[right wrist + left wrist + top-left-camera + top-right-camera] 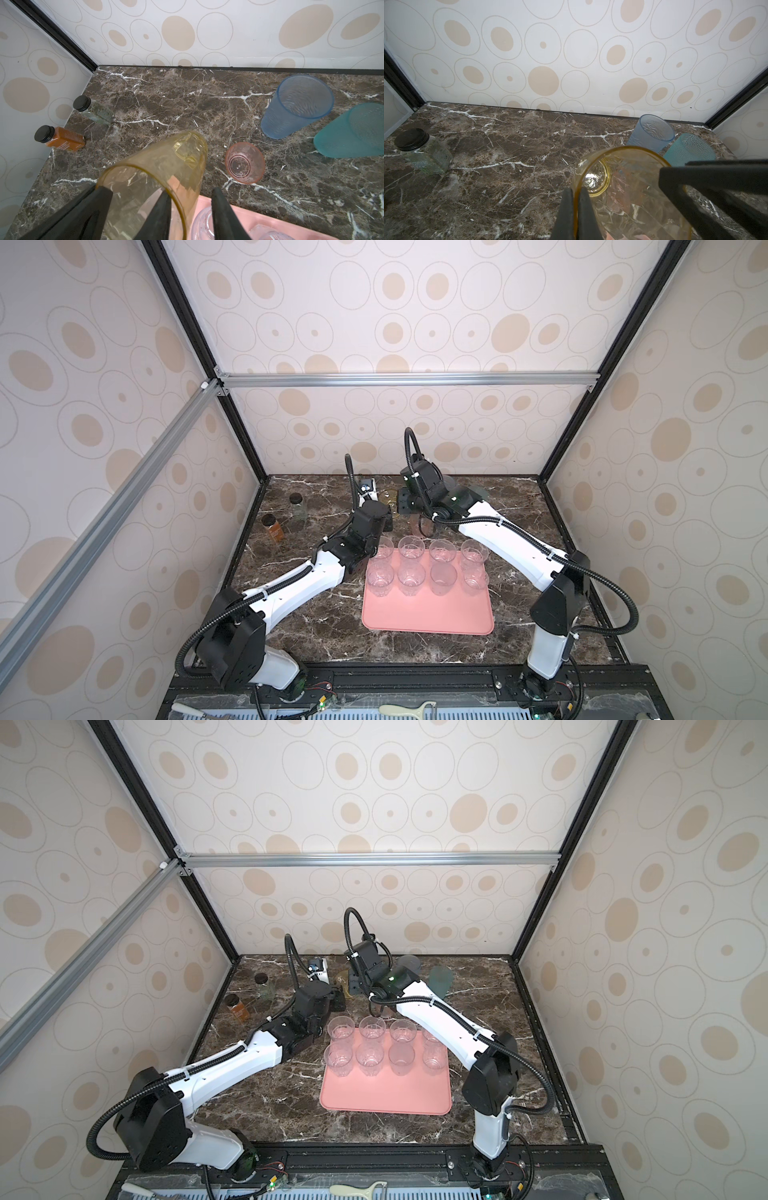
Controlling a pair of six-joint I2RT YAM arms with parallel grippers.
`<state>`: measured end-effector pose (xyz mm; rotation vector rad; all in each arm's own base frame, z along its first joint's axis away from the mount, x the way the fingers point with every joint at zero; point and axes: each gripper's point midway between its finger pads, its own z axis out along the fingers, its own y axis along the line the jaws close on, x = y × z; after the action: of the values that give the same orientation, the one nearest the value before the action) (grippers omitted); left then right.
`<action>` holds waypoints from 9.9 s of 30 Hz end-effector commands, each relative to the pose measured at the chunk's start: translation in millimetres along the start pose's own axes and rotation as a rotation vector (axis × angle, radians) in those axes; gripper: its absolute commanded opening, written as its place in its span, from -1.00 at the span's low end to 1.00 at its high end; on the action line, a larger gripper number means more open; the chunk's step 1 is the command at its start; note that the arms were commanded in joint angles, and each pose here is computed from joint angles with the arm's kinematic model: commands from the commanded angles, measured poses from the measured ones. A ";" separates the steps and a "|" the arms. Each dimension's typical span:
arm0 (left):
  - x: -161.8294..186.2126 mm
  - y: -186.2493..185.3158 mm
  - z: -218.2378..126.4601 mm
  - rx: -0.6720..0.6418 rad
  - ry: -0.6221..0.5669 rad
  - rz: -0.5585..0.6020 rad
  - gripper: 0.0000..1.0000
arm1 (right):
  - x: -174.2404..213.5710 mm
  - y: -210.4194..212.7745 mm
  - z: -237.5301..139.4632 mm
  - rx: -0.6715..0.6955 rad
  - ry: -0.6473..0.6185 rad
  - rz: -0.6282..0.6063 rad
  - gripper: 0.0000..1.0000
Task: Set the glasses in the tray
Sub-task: 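Grasp the yellow glass with the right gripper and open the left gripper, then carry the yellow glass over the tray corner nearest the robot with the right gripper, then lower the yellow glass onto the tray and open the right gripper, then swing the right gripper to the blue frosted glass and grasp it, then lift the blue frosted glass off the table with the right gripper, then carry the blue glass over the tray and lower it with the right gripper, then set the blue frosted glass on the tray and open the right gripper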
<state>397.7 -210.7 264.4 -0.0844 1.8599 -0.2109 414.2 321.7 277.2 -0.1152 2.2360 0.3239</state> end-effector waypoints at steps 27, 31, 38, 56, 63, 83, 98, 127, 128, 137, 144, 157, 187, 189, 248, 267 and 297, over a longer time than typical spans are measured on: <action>-89.8 -13.0 -54.8 0.085 -0.179 -0.136 -0.03 | -34.7 -15.8 9.0 0.137 -0.064 -0.083 -1.00; -91.2 8.6 -59.4 -0.014 -0.207 -0.043 0.09 | -36.8 -12.6 2.0 0.102 -0.007 -0.109 -1.00; -75.8 42.9 -46.7 -0.065 -0.127 0.059 0.19 | -18.1 -11.6 -22.9 0.040 0.141 -0.167 -1.00; -44.8 126.1 -71.8 -0.183 -0.015 0.030 0.19 | 91.5 62.8 -94.0 -0.305 0.489 -0.215 -1.00; -25.2 138.3 -83.4 -0.190 0.011 0.007 0.19 | 165.0 70.1 -101.6 -0.249 0.629 -0.347 -1.00; -8.5 135.4 -78.1 -0.155 0.037 -0.004 0.18 | 235.2 46.4 -59.5 -0.033 0.670 -0.455 -1.00; -9.1 133.9 -74.8 -0.149 0.035 -0.002 0.18 | 257.7 52.1 -47.2 -0.029 0.718 -0.437 -1.00; -64.1 100.8 -54.5 -0.057 -0.092 0.067 0.19 | 80.1 7.5 -78.2 -0.107 0.438 -0.175 -0.25; -69.2 94.2 -52.0 -0.034 -0.118 0.081 0.19 | 69.0 -2.2 -71.0 -0.098 0.406 -0.140 -0.25; -70.9 3.5 -12.9 0.138 -0.262 0.371 0.31 | -2.7 -100.6 0.6 0.081 0.161 0.079 -0.04; -41.1 -64.8 15.0 0.272 -0.329 0.567 0.41 | -31.2 -176.2 41.8 0.165 0.139 0.332 0.03; -8.1 -106.1 45.8 0.326 -0.387 0.763 0.39 | -28.7 -212.6 116.2 0.172 0.259 0.397 -0.02; -35.4 -91.0 34.0 0.115 -0.439 0.819 0.42 | -51.2 -195.7 94.4 0.223 0.179 0.206 -0.88; -48.6 -84.2 31.2 0.078 -0.425 0.751 0.42 | -58.4 -184.0 78.9 0.226 0.154 0.166 -0.90; 40.3 -35.9 -94.1 0.528 0.302 -0.008 0.33 | 167.7 -77.1 -157.0 -0.042 0.530 -0.193 -1.00; 54.7 -6.4 -77.5 0.368 0.302 0.129 0.34 | 237.0 -44.4 -98.8 0.103 0.610 -0.340 -1.00; 50.2 -4.5 -74.5 0.360 0.286 0.132 0.35 | 248.1 -32.6 -92.7 0.110 0.630 -0.353 -0.63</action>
<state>307.7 -217.2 230.3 0.3275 2.0930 -0.4984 194.8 271.6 127.7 -0.6218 2.7789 -0.0301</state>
